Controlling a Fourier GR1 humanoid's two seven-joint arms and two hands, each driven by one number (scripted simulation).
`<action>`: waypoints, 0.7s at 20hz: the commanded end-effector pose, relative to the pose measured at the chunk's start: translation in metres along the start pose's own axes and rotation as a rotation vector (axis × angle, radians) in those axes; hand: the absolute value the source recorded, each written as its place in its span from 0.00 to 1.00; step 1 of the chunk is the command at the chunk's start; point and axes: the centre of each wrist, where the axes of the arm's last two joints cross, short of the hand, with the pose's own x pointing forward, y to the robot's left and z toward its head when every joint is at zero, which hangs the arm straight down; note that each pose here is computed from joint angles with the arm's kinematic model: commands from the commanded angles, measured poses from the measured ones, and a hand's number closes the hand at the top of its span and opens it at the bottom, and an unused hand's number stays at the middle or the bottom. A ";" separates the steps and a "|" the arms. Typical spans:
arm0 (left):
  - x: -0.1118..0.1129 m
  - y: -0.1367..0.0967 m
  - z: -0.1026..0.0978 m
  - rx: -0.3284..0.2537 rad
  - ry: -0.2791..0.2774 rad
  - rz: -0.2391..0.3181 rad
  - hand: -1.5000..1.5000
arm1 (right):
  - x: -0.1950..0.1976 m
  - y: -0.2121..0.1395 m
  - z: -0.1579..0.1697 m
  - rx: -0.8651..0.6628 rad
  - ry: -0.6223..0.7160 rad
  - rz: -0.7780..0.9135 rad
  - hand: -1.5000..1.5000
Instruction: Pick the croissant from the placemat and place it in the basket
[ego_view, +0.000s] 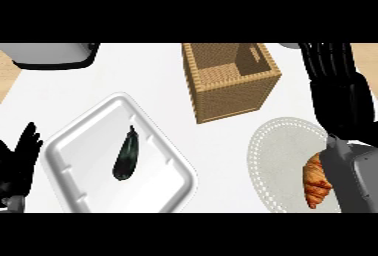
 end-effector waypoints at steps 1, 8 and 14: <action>0.018 -0.013 -0.004 -0.057 -0.064 -0.004 0.50 | 0.005 -0.040 0.005 -0.027 0.064 0.067 1.00; 0.071 -0.047 -0.008 -0.304 -0.212 0.044 0.50 | 0.003 -0.090 0.031 0.500 0.471 0.551 1.00; 0.071 -0.052 -0.017 -0.322 -0.174 0.037 0.50 | -0.053 0.010 0.084 0.482 0.299 0.729 0.00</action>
